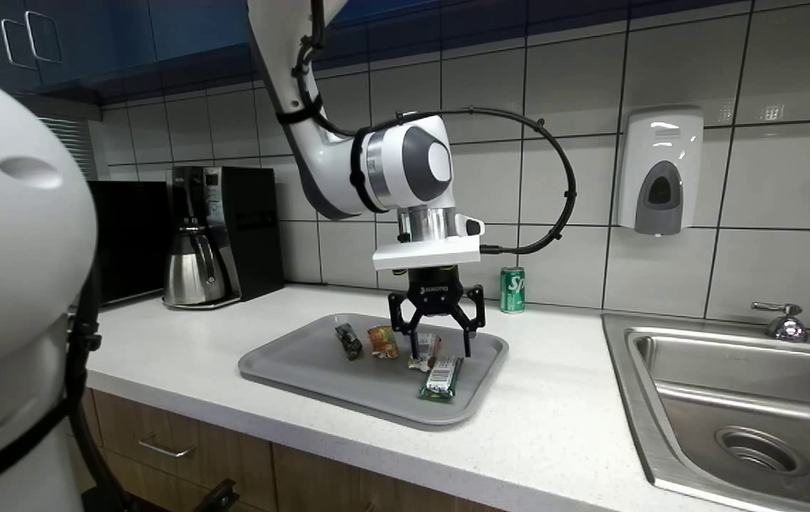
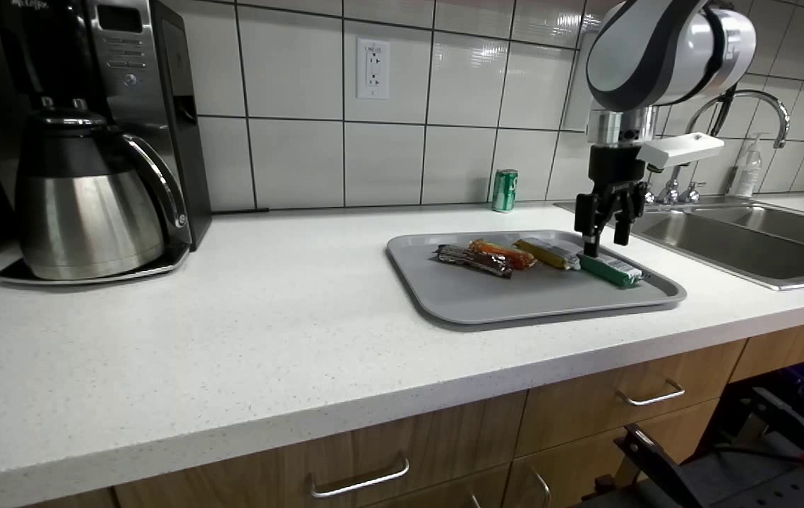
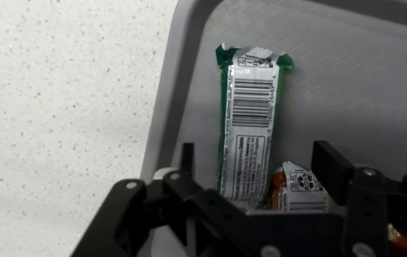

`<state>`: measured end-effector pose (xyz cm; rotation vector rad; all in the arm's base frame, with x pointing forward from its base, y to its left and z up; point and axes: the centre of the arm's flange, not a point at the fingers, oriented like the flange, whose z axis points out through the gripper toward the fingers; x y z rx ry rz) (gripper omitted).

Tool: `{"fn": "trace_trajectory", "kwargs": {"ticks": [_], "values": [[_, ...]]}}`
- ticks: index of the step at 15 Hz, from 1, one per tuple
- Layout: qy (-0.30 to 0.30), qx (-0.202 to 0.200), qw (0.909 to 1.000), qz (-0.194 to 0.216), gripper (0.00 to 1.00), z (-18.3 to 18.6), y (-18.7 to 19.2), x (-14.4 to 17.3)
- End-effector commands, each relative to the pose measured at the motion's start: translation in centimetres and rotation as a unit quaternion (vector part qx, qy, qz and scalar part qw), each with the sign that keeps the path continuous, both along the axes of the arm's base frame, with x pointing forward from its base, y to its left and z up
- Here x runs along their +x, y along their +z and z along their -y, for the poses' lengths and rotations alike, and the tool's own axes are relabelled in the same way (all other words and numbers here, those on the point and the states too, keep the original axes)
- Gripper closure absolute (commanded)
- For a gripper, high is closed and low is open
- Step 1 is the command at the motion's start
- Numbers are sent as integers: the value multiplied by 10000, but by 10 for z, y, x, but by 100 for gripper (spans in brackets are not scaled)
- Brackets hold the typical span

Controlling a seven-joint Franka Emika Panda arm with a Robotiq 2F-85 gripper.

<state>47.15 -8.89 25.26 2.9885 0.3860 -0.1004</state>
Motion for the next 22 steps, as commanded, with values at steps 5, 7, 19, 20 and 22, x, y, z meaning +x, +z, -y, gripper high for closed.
{"fn": "trace_trajectory", "kwargs": {"ticks": [5,7,19,20,22], "values": [[40,32,9996,294,0,2,54,-9],[53,62,9991,404,0,2,67,-10],[-65,119,9979,632,0,1,86,-3],[-66,120,9979,630,0,1,86,-3],[-67,122,9979,627,0,1,86,-4]]}}
